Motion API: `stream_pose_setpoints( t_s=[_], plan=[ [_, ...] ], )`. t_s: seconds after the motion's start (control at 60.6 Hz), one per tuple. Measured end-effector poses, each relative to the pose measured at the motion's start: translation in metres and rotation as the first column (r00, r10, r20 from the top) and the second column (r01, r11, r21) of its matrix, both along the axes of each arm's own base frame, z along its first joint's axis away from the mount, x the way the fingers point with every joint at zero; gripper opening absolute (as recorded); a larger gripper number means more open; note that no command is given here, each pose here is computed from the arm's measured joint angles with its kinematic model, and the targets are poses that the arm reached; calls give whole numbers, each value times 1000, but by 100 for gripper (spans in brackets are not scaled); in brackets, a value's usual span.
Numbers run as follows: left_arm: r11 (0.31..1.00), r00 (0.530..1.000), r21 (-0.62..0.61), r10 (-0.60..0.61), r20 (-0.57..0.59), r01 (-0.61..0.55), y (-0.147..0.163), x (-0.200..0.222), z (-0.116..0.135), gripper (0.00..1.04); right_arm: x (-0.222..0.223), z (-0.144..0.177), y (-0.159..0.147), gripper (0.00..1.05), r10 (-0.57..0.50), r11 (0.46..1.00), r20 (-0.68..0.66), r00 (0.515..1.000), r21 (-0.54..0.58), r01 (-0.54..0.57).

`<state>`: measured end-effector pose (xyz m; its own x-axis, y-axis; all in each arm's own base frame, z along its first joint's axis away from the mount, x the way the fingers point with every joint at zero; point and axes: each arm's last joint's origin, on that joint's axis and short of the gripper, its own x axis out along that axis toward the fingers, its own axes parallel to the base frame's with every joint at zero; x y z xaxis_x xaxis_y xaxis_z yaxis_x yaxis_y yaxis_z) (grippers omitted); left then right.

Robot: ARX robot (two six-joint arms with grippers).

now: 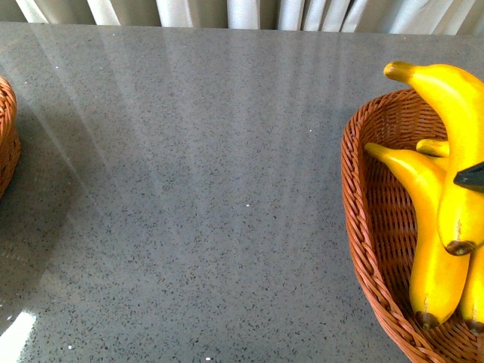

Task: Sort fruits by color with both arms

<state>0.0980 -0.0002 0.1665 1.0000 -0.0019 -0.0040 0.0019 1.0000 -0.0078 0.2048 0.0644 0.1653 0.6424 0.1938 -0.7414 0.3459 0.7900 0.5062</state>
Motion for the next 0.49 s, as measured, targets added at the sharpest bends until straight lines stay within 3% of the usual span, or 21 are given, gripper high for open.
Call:
stream_pose_setpoints(
  t_s=[0.28, 0.495],
  plan=[
    [1000, 1000, 0, 0, 0, 0, 0, 0, 0, 96, -1, -8, -1, 32, 9, 1000, -70, 998, 2, -9],
    [1000, 1000, 0, 0, 0, 0, 0, 0, 0, 96, -1, -8, -19, 85, 2, 999, -34, 999, 38, 0]
  ],
)
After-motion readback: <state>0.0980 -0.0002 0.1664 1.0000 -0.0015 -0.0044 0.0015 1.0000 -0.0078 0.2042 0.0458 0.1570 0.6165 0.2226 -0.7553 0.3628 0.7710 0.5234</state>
